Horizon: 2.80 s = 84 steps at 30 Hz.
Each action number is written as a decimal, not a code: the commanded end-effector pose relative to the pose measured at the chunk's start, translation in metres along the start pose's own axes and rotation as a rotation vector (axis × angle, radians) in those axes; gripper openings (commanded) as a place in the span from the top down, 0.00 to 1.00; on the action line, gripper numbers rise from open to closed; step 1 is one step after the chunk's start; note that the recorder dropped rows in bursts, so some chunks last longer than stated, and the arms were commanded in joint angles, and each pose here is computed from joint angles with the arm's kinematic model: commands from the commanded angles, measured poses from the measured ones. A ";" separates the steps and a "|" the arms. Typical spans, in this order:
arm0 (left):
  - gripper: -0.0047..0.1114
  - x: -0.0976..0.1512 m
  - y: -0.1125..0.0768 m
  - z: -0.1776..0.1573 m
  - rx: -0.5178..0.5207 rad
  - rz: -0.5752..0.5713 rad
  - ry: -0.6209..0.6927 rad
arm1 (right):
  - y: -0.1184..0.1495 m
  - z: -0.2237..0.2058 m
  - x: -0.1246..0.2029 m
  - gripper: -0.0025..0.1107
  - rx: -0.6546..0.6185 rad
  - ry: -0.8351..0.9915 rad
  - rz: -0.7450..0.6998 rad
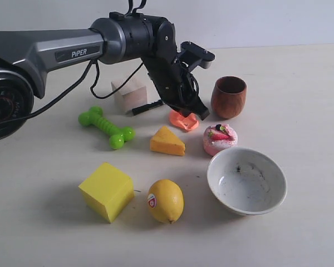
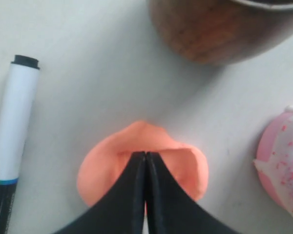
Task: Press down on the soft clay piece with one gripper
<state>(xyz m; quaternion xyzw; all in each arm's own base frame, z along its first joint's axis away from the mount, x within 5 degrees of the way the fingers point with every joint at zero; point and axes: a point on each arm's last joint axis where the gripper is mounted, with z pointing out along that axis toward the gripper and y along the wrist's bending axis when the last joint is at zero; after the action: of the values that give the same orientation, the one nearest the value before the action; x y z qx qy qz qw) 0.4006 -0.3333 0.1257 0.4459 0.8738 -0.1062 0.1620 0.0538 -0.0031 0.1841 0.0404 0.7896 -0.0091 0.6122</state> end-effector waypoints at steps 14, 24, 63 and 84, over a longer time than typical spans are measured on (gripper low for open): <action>0.96 -0.011 -0.004 -0.052 -0.008 -0.001 -0.067 | 0.000 0.000 0.001 0.98 0.004 -0.008 0.002; 0.96 0.020 -0.012 -0.096 -0.067 -0.092 -0.202 | 0.000 0.000 0.001 0.98 0.004 -0.008 0.002; 0.96 0.108 -0.054 -0.275 -0.127 -0.198 -0.574 | 0.000 0.000 0.001 0.98 0.004 -0.008 0.002; 0.96 0.243 -0.001 -0.307 -0.433 -0.650 -0.824 | 0.000 0.000 0.001 0.98 0.004 -0.008 0.002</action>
<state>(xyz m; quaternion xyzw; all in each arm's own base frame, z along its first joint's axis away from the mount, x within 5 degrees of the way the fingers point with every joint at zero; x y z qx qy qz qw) 0.2242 -0.0790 0.3267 0.0875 0.8345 -0.1516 0.5225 0.0538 -0.0031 0.1841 0.0404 0.7896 -0.0091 0.6122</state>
